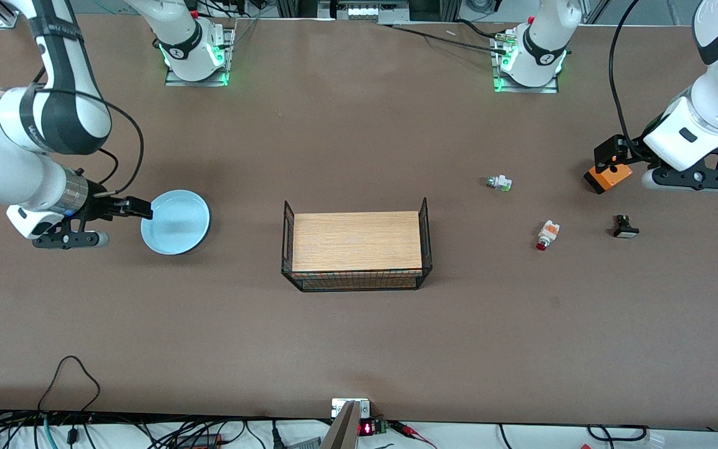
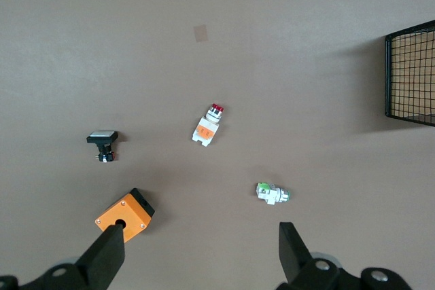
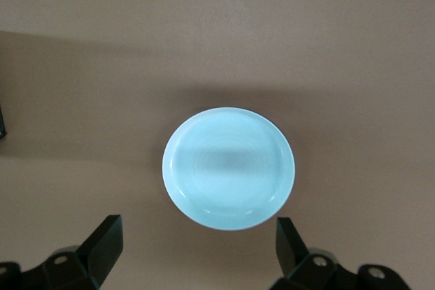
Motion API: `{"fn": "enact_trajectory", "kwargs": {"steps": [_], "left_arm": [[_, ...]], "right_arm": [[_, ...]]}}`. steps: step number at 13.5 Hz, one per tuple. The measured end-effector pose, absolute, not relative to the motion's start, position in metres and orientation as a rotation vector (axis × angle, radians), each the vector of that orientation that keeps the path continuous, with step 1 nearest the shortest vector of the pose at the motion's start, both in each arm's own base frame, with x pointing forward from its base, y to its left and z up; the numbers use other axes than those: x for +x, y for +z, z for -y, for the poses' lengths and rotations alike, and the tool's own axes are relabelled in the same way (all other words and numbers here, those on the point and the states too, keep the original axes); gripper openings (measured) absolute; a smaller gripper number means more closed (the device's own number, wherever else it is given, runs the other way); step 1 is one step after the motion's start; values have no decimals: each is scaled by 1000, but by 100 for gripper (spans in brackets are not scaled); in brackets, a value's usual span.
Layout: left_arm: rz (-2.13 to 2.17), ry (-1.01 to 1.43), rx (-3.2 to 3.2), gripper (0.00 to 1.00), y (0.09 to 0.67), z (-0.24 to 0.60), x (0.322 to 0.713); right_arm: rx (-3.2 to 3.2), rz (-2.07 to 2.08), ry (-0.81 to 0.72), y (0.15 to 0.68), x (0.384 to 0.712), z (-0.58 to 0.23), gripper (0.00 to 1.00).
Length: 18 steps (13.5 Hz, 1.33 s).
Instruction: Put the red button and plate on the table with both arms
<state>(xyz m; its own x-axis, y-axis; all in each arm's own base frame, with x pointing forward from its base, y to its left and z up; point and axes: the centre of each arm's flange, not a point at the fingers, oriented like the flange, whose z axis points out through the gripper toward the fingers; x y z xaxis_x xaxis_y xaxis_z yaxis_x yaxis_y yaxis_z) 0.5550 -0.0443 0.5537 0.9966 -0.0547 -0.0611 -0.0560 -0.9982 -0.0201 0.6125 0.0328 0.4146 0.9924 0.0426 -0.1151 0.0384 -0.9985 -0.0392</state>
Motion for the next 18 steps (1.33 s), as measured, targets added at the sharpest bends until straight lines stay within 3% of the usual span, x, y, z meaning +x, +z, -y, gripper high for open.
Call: {"fn": "enact_trajectory", "kwargs": {"steps": [4, 8, 12, 18], "left_arm": [[-93, 97, -3117, 100, 554, 47, 555], [-97, 97, -3116, 100, 554, 48, 555], [-97, 98, -3116, 100, 554, 48, 554], [-97, 99, -3116, 100, 553, 48, 554]], "right_arm": [[-3124, 64, 159, 511, 623, -30, 100], [-3137, -44, 142, 585, 613, 10, 100], [-3136, -91, 169, 600, 602, 26, 100], [-3128, -96, 146, 582, 582, 28, 100]]}}
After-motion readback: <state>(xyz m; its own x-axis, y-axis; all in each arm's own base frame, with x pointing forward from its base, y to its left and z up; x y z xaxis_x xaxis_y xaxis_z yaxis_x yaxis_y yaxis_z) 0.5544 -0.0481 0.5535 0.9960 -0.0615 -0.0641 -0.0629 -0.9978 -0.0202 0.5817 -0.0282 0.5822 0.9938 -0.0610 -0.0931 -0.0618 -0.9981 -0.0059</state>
